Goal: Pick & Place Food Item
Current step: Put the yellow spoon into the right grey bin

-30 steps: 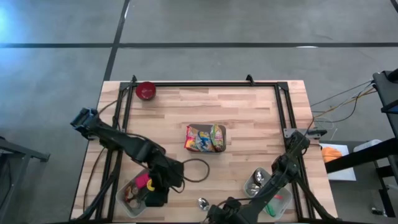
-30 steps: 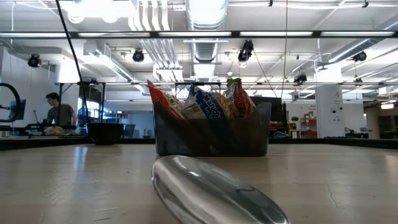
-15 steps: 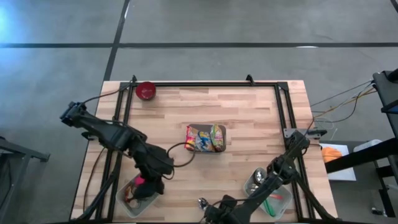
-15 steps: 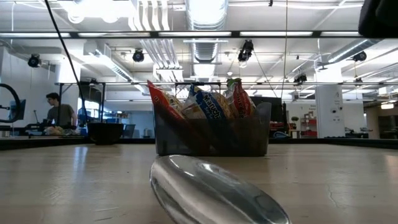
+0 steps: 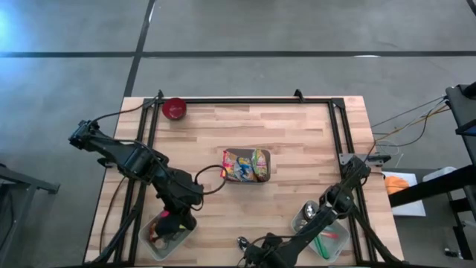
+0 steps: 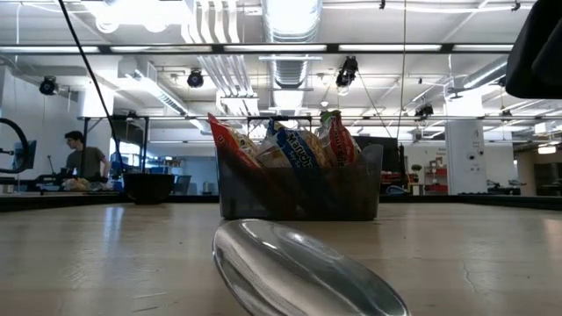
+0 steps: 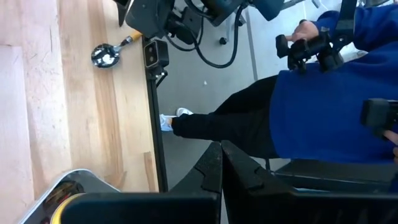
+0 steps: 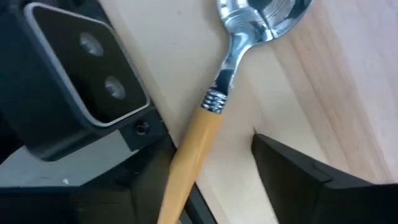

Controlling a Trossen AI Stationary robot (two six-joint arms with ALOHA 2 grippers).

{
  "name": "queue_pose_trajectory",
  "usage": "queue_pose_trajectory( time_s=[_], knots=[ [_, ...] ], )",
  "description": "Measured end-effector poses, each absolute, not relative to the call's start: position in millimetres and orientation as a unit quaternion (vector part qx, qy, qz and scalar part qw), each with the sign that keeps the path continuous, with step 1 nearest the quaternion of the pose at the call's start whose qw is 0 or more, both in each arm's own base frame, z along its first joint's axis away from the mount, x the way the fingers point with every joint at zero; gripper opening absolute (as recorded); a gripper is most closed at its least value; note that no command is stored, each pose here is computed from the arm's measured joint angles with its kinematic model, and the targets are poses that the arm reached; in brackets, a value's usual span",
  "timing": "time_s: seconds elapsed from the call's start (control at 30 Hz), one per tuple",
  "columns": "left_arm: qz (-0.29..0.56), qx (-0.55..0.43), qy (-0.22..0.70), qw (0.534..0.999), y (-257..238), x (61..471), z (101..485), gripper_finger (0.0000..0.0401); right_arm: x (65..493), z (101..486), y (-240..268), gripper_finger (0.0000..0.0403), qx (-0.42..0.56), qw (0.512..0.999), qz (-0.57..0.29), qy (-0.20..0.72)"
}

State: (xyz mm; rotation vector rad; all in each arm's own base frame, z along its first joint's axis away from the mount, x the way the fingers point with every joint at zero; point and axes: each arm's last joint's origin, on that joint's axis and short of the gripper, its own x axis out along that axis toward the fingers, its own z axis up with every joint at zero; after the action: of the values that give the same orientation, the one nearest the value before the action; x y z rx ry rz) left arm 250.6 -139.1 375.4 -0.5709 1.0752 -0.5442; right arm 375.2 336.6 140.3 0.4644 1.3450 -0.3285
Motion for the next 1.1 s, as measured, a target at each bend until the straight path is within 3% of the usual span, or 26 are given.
queue_pose_trajectory(
  time_s=[0.1, 0.4, 1.1],
  knots=[
    [-0.252, -0.264, 0.499, 0.786, -139.0, 250.5, 375.3, 0.0000, 377.5, 138.7, 331.9, 0.0208, 0.211, 0.741, -0.155, 0.618],
    [-0.242, -0.261, 0.517, 0.778, -137.9, 247.5, 372.5, 0.0000, 382.4, 130.0, 318.3, 0.0037, 0.213, 0.725, -0.178, 0.630],
    [-0.250, -0.257, 0.504, 0.786, -130.3, 232.7, 384.5, 0.0000, 385.0, 145.2, 312.9, 0.0036, 0.224, 0.732, -0.183, 0.617]
  ],
)
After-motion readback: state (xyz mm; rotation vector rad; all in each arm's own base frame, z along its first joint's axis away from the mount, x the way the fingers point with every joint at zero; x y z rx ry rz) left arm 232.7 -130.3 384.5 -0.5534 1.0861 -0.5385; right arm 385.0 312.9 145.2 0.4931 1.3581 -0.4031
